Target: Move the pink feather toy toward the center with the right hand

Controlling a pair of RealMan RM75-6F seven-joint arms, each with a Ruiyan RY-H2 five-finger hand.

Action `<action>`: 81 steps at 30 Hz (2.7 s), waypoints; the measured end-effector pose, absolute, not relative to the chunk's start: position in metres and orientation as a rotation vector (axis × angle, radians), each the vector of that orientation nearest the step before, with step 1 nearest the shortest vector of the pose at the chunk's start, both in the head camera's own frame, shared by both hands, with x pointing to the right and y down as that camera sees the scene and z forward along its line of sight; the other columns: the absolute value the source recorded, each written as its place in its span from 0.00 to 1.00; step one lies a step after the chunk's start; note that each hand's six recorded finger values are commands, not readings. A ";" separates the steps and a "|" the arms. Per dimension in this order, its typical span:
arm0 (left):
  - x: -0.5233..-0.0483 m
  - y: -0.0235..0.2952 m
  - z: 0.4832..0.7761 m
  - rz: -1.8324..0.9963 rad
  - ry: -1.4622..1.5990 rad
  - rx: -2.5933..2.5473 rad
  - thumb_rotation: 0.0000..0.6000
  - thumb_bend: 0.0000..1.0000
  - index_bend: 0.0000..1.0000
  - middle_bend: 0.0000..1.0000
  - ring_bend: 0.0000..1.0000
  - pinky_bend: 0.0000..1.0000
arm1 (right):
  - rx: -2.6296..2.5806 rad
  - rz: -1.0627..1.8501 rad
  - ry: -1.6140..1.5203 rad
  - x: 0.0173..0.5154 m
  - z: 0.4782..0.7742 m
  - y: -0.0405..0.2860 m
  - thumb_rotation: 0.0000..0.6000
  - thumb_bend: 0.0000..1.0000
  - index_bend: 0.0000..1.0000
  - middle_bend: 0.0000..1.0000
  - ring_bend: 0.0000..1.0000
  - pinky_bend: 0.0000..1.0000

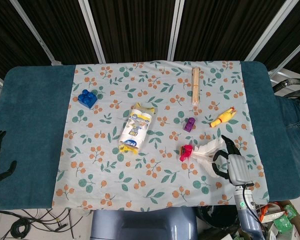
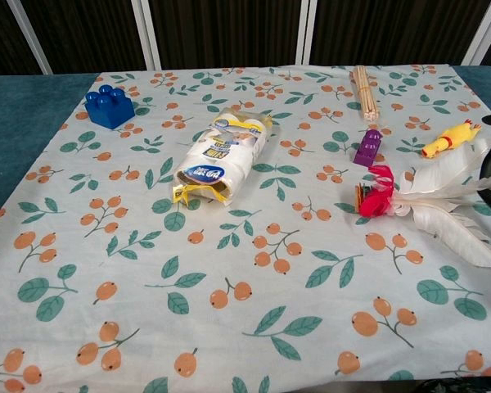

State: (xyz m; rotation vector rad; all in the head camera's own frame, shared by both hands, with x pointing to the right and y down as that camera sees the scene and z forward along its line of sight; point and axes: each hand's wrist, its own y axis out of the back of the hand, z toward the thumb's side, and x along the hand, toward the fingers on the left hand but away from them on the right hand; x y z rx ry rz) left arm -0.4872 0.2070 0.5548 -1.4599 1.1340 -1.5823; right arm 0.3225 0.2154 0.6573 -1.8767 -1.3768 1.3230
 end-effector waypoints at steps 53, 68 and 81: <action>-0.487 0.207 0.554 -1.585 1.131 -1.460 1.00 0.32 0.04 0.06 0.01 0.05 | -1.853 1.287 -1.258 0.317 0.643 0.196 1.00 0.36 0.63 0.02 0.03 0.15; -0.487 0.207 0.555 -1.586 1.131 -1.462 1.00 0.32 0.04 0.06 0.01 0.05 | -1.825 1.223 -1.035 0.271 0.622 0.158 1.00 0.36 0.63 0.02 0.03 0.15; -0.487 0.207 0.555 -1.588 1.130 -1.468 1.00 0.32 0.04 0.06 0.01 0.05 | -1.800 1.191 -0.917 0.231 0.608 0.138 1.00 0.36 0.63 0.02 0.03 0.15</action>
